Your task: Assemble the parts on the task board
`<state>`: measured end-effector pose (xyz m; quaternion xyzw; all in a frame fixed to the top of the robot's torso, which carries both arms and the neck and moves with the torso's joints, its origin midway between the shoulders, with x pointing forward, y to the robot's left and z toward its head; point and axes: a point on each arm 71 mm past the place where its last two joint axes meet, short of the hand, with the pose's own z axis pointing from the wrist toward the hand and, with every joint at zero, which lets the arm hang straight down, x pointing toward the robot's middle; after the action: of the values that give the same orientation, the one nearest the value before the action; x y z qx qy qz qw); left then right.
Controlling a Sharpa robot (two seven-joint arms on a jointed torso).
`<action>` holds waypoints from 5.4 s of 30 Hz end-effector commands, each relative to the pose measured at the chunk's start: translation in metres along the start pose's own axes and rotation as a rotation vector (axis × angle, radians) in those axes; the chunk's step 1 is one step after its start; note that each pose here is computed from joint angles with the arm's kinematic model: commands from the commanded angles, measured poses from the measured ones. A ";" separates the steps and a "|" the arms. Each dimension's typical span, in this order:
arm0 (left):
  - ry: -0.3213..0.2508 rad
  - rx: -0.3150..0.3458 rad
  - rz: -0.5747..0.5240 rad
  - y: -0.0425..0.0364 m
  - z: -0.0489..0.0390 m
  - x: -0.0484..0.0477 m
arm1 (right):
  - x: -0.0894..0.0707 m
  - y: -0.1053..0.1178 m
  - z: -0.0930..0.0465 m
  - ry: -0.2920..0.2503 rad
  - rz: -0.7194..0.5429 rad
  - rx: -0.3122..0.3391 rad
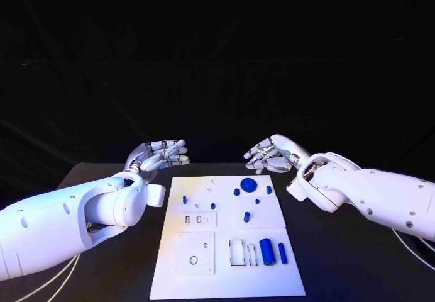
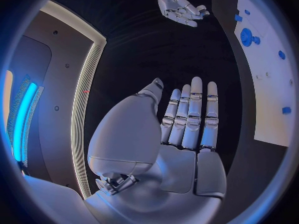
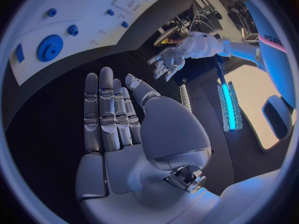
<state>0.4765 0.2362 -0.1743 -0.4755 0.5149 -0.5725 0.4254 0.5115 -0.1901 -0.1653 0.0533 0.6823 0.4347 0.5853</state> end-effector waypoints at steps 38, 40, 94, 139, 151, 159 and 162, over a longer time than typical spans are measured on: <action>0.192 0.034 -0.011 -0.0427 -0.0320 0.0133 | 0.022 0.041 0.022 0.172 -0.747 -0.027; 0.193 0.034 -0.012 -0.0428 -0.0322 0.0134 | 0.022 0.040 0.024 0.172 -0.753 -0.025; 0.209 0.012 -0.028 -0.0447 -0.0329 0.0153 | 0.039 0.031 0.034 0.252 -0.795 0.000; 0.205 -0.002 -0.022 -0.0462 -0.0299 0.0114 | 0.042 0.067 0.073 -0.002 -0.723 -0.088; 0.206 -0.001 -0.022 -0.0477 -0.0309 0.0120 | 0.047 0.068 0.079 0.014 -0.721 -0.086; 0.207 0.003 -0.021 -0.0494 -0.0310 0.0127 | 0.050 0.067 0.081 0.033 -0.717 -0.084; 0.206 0.005 -0.020 -0.0501 -0.0308 0.0125 | 0.051 0.068 0.081 0.038 -0.713 -0.086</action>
<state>0.4446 0.2369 -0.1257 -0.4232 0.5502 -0.6169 0.3710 0.5352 -0.0771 -0.1526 -0.2160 0.6451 0.2296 0.6960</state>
